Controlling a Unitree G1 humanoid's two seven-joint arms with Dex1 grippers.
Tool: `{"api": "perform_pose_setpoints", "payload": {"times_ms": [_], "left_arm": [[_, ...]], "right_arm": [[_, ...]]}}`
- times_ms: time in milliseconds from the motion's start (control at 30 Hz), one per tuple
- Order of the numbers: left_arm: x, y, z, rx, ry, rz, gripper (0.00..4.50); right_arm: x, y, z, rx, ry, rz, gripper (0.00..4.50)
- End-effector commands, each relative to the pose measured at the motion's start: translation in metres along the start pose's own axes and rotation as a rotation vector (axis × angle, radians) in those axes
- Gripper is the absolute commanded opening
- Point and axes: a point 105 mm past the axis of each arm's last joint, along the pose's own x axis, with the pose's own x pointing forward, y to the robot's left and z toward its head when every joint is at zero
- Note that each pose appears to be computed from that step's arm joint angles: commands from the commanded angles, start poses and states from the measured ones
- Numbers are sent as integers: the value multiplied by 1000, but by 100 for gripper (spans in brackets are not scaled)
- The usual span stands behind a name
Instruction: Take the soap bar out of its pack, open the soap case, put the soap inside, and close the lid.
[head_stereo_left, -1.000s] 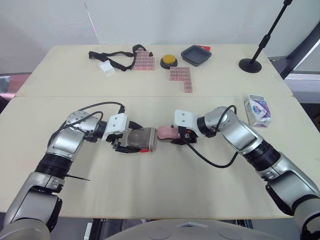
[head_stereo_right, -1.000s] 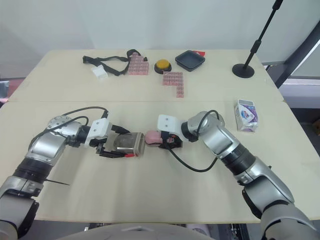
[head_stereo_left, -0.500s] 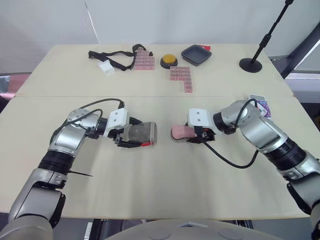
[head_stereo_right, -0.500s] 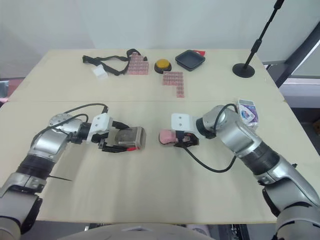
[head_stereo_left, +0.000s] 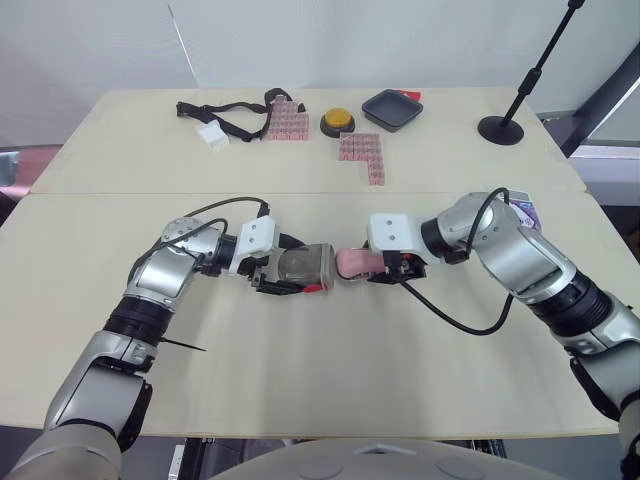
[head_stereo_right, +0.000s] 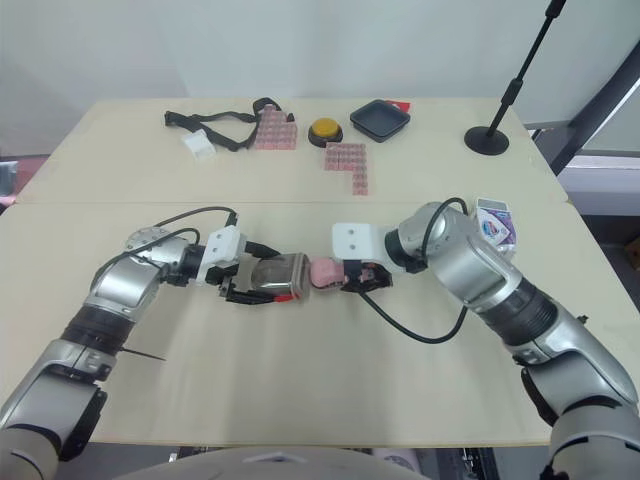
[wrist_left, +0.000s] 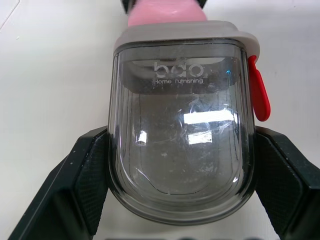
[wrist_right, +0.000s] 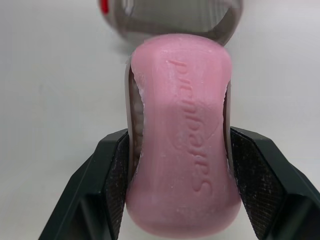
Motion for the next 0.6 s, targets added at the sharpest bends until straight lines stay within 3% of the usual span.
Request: {"api": "perform_pose_setpoints", "payload": {"times_ms": [33, 600], "left_arm": [[0, 5, 10, 57, 1, 5, 348], [14, 10, 23, 84, -38, 11, 348]], "right_arm": [[-4, -5, 13, -37, -18, -20, 253], [6, -2, 25, -34, 8, 16, 253]]}}
